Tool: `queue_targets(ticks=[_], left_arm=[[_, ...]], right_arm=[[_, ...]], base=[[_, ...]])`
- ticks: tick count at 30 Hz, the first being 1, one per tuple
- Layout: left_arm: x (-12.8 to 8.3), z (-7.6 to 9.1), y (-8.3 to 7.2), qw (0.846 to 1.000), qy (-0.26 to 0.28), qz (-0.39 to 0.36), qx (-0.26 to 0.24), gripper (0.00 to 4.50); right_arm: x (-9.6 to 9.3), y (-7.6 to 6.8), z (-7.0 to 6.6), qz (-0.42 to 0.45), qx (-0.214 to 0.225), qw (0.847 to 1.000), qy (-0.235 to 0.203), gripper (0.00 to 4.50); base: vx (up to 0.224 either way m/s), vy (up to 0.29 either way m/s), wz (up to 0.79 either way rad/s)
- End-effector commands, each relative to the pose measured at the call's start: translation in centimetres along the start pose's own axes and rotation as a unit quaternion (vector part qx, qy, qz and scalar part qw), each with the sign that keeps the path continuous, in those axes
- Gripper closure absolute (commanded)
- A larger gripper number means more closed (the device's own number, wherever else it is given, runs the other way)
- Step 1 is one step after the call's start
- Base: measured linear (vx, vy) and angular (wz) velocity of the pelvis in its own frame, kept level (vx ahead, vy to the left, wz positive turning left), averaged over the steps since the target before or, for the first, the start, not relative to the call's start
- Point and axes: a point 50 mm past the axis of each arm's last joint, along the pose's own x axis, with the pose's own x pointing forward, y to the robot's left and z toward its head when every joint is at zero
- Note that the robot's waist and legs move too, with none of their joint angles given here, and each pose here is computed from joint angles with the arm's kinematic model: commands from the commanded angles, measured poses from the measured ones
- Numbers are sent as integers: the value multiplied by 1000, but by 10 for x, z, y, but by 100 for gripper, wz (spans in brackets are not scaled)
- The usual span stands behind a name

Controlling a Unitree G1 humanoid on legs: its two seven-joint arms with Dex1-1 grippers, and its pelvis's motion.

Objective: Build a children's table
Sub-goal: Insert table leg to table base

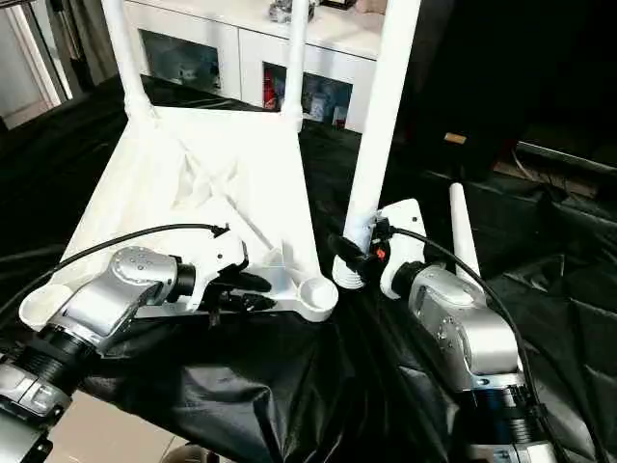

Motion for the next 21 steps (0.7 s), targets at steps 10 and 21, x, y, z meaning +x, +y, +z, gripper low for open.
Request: queue_targets(ticks=[10, 21], left_arm=[[-5, -4, 0, 999, 38, -21, 7, 425], [-1, -2, -3, 999, 40, -35, 1, 450]], right_arm=[[-3, 7, 17, 54, 4, 998, -23, 261], [9, 21, 16, 106, 0, 994, 0, 261]], base=[[0, 0, 0], [0, 0, 0]])
